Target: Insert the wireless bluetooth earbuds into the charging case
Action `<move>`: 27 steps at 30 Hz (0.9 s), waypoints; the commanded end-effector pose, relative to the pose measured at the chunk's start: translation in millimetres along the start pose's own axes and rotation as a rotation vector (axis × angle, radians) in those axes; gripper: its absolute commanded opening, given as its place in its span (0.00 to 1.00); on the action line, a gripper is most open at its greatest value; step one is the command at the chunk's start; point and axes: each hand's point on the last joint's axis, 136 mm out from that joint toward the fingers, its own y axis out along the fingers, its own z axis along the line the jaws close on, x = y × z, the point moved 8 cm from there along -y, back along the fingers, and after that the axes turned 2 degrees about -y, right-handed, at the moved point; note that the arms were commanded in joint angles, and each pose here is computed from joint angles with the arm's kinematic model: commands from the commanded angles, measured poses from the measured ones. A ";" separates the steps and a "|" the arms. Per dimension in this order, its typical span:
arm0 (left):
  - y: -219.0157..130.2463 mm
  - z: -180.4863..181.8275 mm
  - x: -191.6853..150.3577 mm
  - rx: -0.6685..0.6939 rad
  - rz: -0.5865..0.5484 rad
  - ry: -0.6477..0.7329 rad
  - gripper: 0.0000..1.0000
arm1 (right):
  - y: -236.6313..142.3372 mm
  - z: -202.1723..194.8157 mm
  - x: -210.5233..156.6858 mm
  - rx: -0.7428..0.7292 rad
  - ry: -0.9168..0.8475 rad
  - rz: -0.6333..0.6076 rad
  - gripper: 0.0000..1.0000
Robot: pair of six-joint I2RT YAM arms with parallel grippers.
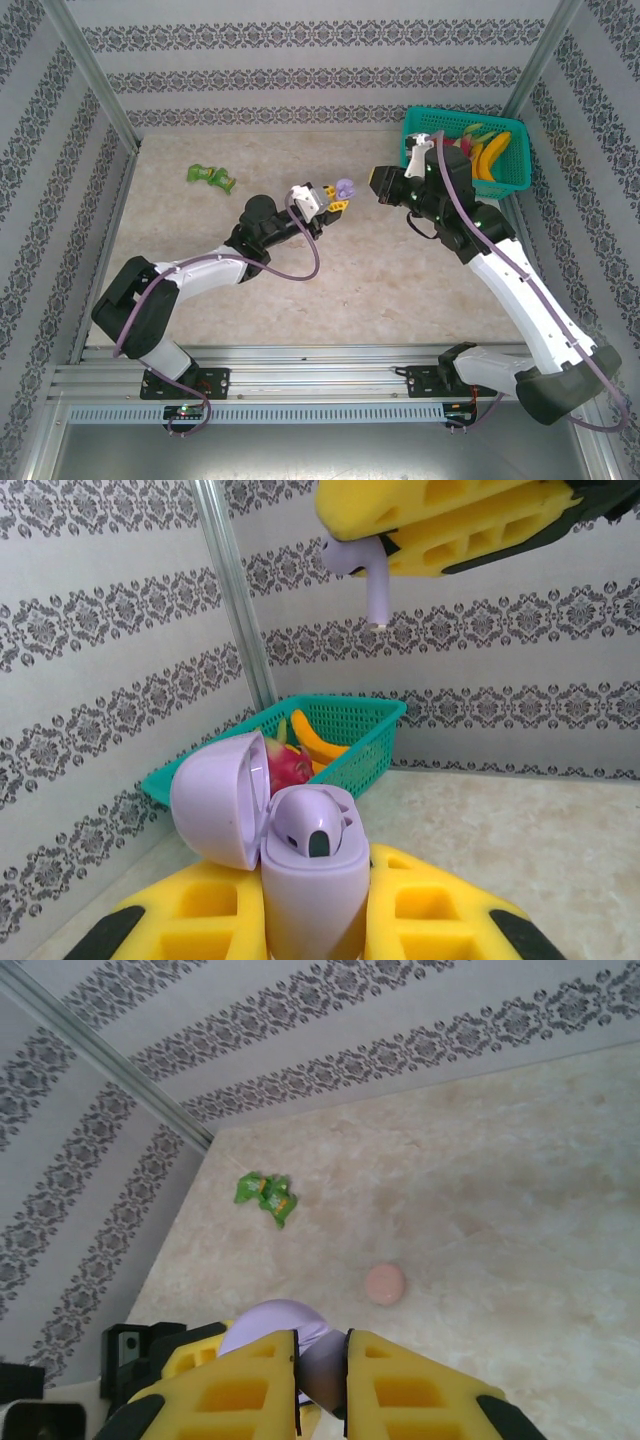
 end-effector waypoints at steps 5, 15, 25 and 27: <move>11.5 -3.5 20.8 -0.053 -0.072 0.014 0.00 | -2.2 4.7 0.6 0.070 0.020 -0.012 0.15; 13.3 -5.7 25.4 -0.074 -0.077 0.023 0.00 | 8.0 8.4 -7.0 0.089 0.021 0.021 0.15; 13.7 -6.6 26.0 -0.075 -0.078 0.022 0.00 | 17.9 10.9 -14.6 0.093 0.022 0.050 0.15; 13.6 -6.6 26.6 -0.075 -0.079 0.024 0.00 | 19.2 10.5 -15.9 0.092 0.022 0.055 0.14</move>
